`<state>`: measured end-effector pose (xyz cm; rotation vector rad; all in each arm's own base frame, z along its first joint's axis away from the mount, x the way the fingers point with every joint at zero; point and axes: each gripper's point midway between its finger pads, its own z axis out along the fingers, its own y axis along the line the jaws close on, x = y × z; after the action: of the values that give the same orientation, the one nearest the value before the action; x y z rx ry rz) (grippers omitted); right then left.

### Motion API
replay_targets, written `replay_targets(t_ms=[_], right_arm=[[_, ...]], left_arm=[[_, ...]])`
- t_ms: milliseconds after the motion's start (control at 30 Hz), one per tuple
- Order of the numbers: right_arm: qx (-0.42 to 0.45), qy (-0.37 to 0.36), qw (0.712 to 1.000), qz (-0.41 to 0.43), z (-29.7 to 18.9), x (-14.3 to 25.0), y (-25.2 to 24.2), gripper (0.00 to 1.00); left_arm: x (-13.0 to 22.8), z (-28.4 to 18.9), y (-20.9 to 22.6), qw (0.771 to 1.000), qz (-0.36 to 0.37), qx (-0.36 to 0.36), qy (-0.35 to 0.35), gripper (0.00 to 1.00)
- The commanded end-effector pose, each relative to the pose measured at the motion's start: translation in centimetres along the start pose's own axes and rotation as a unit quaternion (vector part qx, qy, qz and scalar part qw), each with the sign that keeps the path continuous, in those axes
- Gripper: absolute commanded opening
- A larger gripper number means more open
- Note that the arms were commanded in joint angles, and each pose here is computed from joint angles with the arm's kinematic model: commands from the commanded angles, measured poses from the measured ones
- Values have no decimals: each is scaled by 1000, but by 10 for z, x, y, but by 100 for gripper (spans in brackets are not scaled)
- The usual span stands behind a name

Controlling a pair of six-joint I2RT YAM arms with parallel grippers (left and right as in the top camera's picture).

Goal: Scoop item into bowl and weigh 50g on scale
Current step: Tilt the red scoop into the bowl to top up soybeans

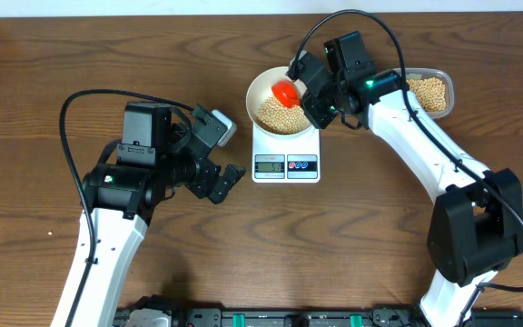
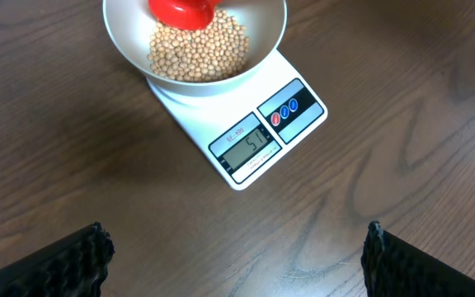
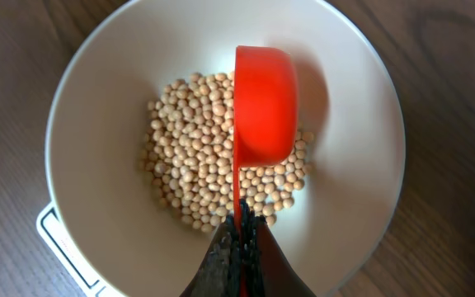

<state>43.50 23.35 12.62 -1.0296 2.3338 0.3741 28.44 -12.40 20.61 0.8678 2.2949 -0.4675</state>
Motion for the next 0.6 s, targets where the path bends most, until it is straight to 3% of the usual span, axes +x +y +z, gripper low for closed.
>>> replay_targets(t_ms=[0,567], right_arm=[[6,11,1000,-8,8,4,1,1],[1,27,999,-29,14,8,15,1]], left_arm=[[-8,-3,2,1000,14,-5,-7,98],[-8,-3,2,1000,14,-5,-7,99]])
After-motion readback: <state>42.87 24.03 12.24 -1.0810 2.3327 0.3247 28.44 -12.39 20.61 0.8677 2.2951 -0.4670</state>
